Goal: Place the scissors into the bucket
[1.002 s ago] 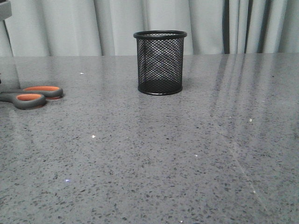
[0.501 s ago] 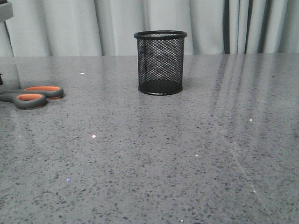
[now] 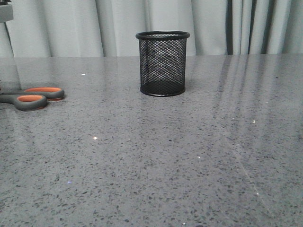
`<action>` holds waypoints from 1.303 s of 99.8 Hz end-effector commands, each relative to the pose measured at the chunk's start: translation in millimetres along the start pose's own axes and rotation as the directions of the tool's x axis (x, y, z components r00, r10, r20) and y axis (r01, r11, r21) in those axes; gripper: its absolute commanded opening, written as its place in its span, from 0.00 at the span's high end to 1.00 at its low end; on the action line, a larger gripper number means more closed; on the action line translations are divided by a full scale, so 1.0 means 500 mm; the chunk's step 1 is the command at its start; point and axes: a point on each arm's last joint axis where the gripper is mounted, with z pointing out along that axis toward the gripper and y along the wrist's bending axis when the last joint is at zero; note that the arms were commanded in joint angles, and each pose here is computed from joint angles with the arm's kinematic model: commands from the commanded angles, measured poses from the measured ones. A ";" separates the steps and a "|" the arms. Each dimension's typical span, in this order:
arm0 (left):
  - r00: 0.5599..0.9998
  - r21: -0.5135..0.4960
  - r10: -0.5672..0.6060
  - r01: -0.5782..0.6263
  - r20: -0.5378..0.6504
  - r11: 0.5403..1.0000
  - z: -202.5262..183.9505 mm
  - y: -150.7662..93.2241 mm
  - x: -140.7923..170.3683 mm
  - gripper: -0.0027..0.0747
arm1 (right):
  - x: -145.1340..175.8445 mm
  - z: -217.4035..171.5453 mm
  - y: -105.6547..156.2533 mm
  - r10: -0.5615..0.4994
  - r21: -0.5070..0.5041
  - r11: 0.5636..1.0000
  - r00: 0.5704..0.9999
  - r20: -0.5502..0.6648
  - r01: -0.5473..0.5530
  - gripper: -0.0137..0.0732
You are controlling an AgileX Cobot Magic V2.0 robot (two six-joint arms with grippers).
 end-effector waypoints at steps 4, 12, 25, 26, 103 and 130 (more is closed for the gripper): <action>1.000 -0.033 0.020 -0.020 0.006 0.999 -0.032 -0.008 -0.014 0.53 | -0.033 -0.006 -0.002 -0.012 0.016 1.000 0.996 0.085 0.011 0.91; 1.000 -0.032 0.022 -0.022 -0.001 0.999 -0.032 -0.008 -0.013 0.59 | -0.033 -0.006 -0.002 -0.012 0.016 1.000 0.996 0.085 0.011 0.91; 1.000 -0.032 0.023 -0.023 -0.003 0.999 -0.032 -0.008 -0.012 0.65 | -0.033 -0.006 -0.002 -0.012 0.016 1.000 0.996 0.085 0.011 0.91; 1.000 -0.032 0.023 -0.023 -0.003 0.999 -0.032 -0.008 -0.012 0.65 | -0.033 -0.006 -0.002 -0.012 0.016 1.000 0.996 0.085 0.011 0.91; 1.000 -0.064 0.021 -0.021 -0.001 0.998 -0.056 -0.016 -0.017 0.88 | -0.033 -0.006 -0.002 -0.012 0.017 1.000 0.996 0.088 0.011 0.91; 0.999 -0.139 0.035 -0.032 0.014 0.990 -0.098 -0.030 -0.031 0.88 | -0.034 -0.006 -0.002 -0.012 0.018 1.000 0.996 0.091 0.011 0.91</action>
